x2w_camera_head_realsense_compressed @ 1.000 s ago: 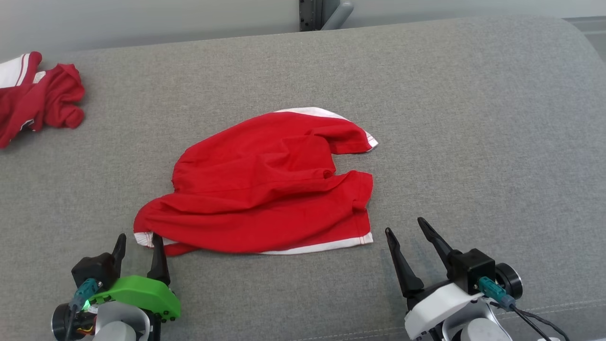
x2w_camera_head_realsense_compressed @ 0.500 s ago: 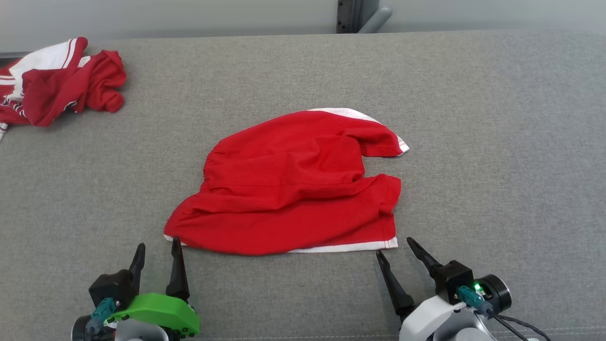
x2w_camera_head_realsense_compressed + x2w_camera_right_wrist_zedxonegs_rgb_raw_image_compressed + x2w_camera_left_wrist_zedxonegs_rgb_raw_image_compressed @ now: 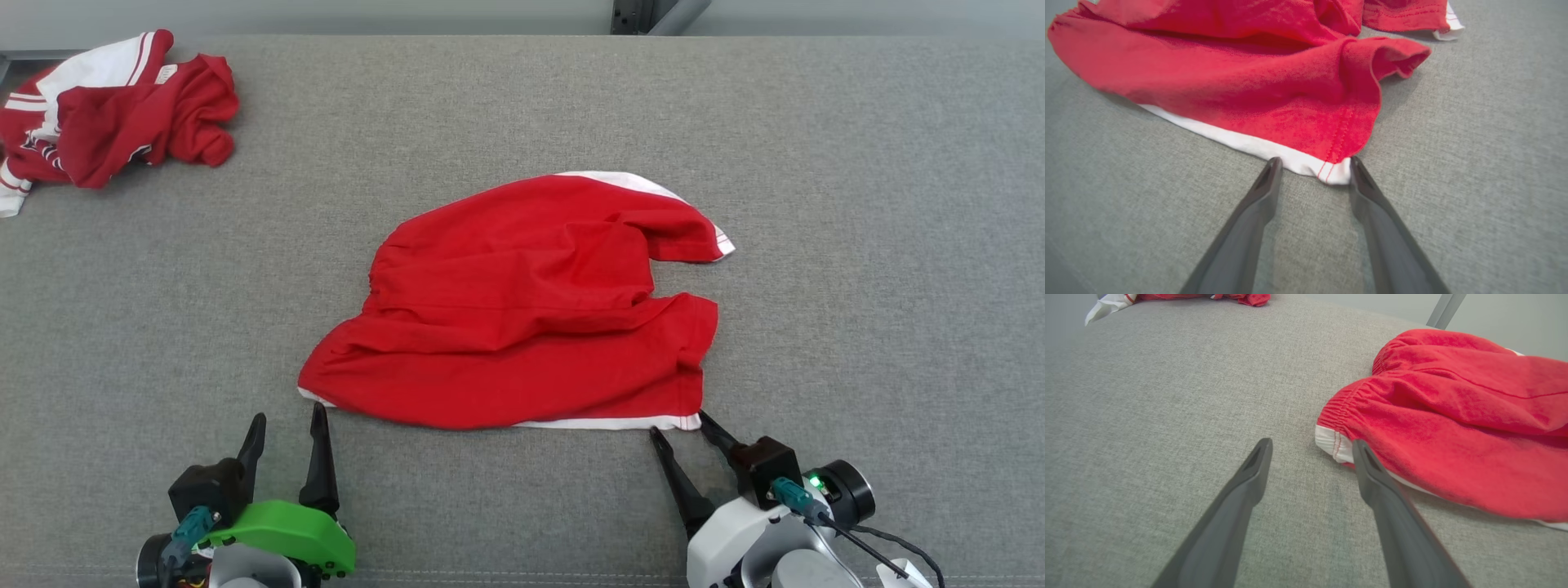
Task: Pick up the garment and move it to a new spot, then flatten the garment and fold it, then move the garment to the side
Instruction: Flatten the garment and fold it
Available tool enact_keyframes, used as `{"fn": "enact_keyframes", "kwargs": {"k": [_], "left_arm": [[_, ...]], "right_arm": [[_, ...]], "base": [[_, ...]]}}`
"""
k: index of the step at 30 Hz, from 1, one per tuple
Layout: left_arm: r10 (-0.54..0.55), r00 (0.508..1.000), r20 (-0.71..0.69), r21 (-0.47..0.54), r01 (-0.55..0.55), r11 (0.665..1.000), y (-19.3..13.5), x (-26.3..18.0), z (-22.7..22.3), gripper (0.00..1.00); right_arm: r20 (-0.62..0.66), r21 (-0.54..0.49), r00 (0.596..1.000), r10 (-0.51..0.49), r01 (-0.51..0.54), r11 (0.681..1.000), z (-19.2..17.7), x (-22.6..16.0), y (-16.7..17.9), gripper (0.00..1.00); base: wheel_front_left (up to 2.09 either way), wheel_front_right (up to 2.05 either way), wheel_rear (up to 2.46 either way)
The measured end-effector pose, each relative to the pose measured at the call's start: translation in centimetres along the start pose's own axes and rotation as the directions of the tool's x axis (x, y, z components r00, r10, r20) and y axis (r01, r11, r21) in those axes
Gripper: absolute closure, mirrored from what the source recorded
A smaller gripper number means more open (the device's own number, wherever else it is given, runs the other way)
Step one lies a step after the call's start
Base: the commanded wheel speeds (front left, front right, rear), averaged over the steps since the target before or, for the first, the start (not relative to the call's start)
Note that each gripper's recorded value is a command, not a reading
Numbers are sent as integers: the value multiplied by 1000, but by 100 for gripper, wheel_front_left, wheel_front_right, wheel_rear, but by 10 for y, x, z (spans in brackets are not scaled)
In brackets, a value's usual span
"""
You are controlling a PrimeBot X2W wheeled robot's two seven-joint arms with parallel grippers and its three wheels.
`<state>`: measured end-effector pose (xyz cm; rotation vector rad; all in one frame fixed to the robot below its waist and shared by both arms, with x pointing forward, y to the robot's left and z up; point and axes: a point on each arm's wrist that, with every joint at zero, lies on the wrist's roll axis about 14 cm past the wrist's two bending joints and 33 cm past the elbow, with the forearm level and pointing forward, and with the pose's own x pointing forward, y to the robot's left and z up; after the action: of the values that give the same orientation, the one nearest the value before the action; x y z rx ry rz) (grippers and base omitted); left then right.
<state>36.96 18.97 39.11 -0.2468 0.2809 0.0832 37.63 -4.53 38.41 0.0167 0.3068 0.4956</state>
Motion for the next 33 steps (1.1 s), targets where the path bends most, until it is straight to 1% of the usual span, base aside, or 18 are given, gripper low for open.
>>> {"fn": "enact_keyframes", "kwargs": {"k": [2,3,4,5,6,7,8,13,16,20,24,32,33], "left_arm": [[-3,1000,-6,0,3,1000,0,1,-2,0],[-5,1000,-9,1,5,1000,-1,1,-3,0],[-9,1000,-12,2,9,1000,-1,1,-4,0],[-14,1000,-15,1,14,1000,-2,2,-5,0],[-16,1000,-17,3,16,1000,-3,2,-5,0],[-20,1000,-18,2,20,1000,-4,3,-5,0],[-23,1000,-19,2,23,1000,-5,3,-5,0],[-55,997,-58,5,56,998,-12,6,-16,0],[-85,991,-102,14,86,996,-18,6,-29,0],[-127,985,-114,13,129,992,-26,8,-31,0],[-142,985,-103,26,145,989,-27,10,-26,0],[-215,969,-122,64,223,973,-44,7,-30,0],[-215,969,-122,64,223,973,-44,7,-30,1]], "right_arm": [[-8,-2,1000,4,-4,1000,-2,1,0,25],[-13,-3,1000,5,-5,1000,-3,2,0,36],[-14,-4,1000,6,-6,1000,-3,3,0,52],[-14,-6,1000,6,-6,1000,-3,4,0,59],[-14,-6,1000,6,-6,1000,-2,5,-1,73],[-11,-5,1000,3,-3,1000,-1,5,-2,91],[-7,-2,1000,-1,1,1000,0,6,-3,100],[55,39,996,-70,68,997,18,5,-24,100],[88,61,991,-100,95,994,28,2,-32,100],[129,73,983,-134,125,989,40,-1,-43,100],[151,83,977,-152,140,987,47,-4,-47,100],[168,86,972,-162,149,985,52,-6,-50,100],[168,86,972,-162,149,985,52,-6,-50,100]], "base": [[0,0,0],[0,0,0],[0,0,0],[0,0,0],[0,0,0],[0,0,0],[0,0,0],[0,0,0],[0,0,0],[0,0,0],[0,0,0],[0,0,0],[0,0,0]]}}
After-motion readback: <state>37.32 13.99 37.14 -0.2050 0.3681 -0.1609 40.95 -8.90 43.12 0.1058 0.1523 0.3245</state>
